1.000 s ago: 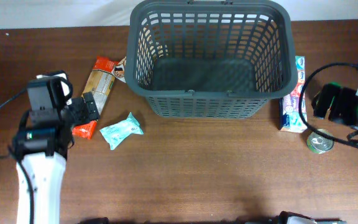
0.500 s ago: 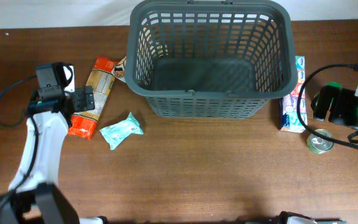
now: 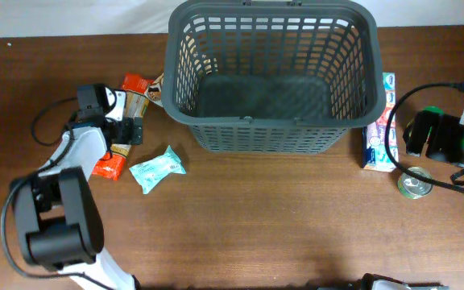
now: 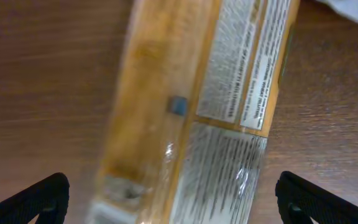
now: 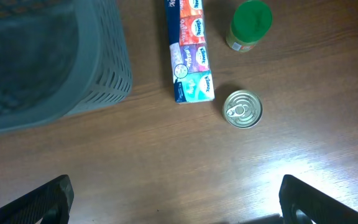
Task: Pack container
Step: 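Grasp the orange-red pasta package with the left gripper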
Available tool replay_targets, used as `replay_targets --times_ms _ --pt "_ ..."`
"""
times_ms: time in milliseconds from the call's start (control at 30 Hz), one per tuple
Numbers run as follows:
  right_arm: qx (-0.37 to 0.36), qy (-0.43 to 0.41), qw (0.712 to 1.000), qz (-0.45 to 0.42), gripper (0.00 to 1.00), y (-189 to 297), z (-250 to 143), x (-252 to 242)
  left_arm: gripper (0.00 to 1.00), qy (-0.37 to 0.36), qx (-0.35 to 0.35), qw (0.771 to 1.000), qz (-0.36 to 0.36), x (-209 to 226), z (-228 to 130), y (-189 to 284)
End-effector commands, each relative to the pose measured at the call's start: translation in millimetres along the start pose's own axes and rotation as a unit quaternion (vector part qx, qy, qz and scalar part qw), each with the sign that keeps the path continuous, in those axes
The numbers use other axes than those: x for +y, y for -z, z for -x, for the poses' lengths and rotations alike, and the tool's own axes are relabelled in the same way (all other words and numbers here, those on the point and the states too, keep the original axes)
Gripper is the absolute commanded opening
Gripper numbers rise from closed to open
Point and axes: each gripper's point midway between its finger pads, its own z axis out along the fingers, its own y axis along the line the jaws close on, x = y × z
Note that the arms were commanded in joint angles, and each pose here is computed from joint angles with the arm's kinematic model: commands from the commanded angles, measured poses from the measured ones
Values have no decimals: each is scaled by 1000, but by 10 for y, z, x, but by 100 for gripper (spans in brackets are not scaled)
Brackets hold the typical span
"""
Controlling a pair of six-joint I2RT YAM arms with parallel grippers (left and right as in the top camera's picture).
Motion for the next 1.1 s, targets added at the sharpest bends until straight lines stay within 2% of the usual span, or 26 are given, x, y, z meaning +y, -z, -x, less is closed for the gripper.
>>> replay_targets --times_ms 0,233,300,333,367,600,700,833,1033,1067 --pt "2 4 1000 6 99 -12 9 16 99 -18 12 999 -34 -160 -101 -206" --pt "2 4 1000 6 99 -12 9 16 100 -18 29 999 -29 -158 -208 -335" --pt "2 4 1000 6 99 -13 9 16 89 -18 31 999 -26 -147 -217 -340" --pt "2 4 1000 6 99 -13 9 16 77 -18 31 999 -26 -146 -218 -340" --pt "2 4 1000 6 99 -12 9 16 70 -18 31 999 -26 -146 -216 -340" --pt "2 4 1000 6 99 -12 9 16 35 -16 28 999 -25 -138 -185 -333" --pt "2 4 1000 6 99 -12 9 16 27 -13 22 999 -23 -120 -122 -303" --pt "2 4 1000 6 99 -12 9 16 24 11 -2 1000 -9 -24 73 -160" --pt "2 4 1000 6 99 -13 9 16 2 41 -81 995 36 297 572 382" --pt "2 4 1000 6 99 -12 9 16 2 45 -95 994 42 353 650 495"
